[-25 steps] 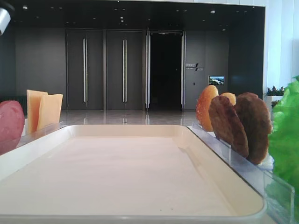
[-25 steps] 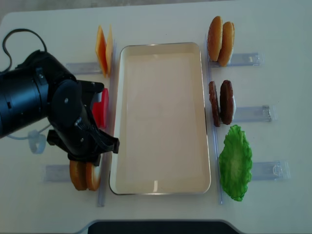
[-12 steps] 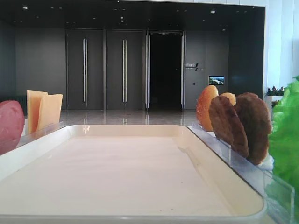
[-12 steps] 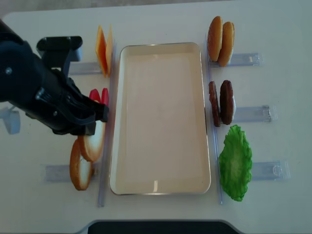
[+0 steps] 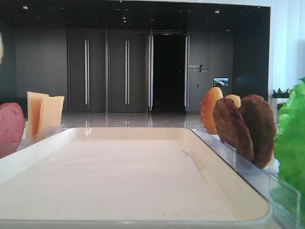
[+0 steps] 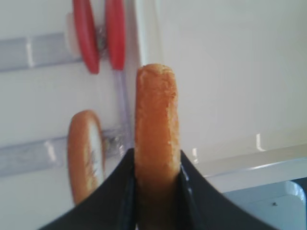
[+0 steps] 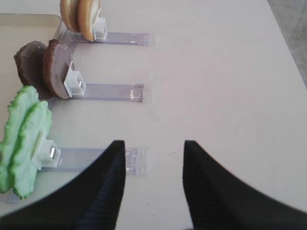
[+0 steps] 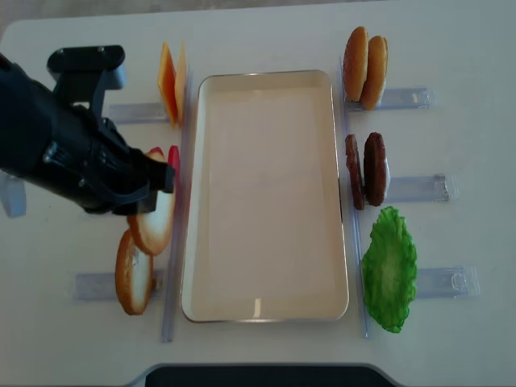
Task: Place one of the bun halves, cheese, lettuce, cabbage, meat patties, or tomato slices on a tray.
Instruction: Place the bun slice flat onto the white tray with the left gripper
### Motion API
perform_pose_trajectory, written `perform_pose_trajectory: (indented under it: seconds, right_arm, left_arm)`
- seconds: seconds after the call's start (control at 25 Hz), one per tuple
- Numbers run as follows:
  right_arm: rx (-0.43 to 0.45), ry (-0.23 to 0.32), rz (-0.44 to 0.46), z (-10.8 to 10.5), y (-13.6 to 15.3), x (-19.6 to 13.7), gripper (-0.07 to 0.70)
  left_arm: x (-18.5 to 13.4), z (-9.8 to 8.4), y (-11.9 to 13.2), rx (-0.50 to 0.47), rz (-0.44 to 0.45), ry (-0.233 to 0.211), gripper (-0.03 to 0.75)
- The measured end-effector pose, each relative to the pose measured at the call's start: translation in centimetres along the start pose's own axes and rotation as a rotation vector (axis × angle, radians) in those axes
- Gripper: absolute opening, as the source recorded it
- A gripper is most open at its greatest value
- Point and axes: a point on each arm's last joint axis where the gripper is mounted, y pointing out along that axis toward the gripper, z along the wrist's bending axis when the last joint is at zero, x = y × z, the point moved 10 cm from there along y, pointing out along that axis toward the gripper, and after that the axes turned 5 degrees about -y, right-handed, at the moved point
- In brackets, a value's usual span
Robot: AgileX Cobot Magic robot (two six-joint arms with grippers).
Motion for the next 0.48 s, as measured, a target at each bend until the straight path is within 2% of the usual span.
perform_pose_trajectory:
  seconds: [0.12, 0.2, 0.24, 0.28, 0.36, 0.48]
  right_arm:
    - [0.0, 0.0, 0.0, 0.0, 0.0, 0.0, 0.307]
    - [0.0, 0.0, 0.0, 0.0, 0.0, 0.0, 0.307]
    - [0.0, 0.0, 0.0, 0.0, 0.0, 0.0, 0.307]
    - [0.0, 0.0, 0.0, 0.0, 0.0, 0.0, 0.307]
    - [0.0, 0.0, 0.0, 0.0, 0.0, 0.0, 0.307]
    - [0.0, 0.0, 0.0, 0.0, 0.0, 0.0, 0.307]
  left_arm:
    - [1.3, -3.4, 0.0, -0.185, -0.082, 0.023, 0.139]
    - [1.3, -5.8, 0.0, -0.324, -0.101, 0.011, 0.139]
    - [1.3, -6.7, 0.0, -0.378, -0.113, 0.018, 0.139]
    - [1.2, -7.7, -0.1, -0.439, -0.116, 0.004, 0.139]
    - [0.8, -9.2, -0.3, -0.538, -0.115, 0.002, 0.139]
    - [0.5, -10.4, -0.6, -0.628, -0.126, -0.014, 0.139]
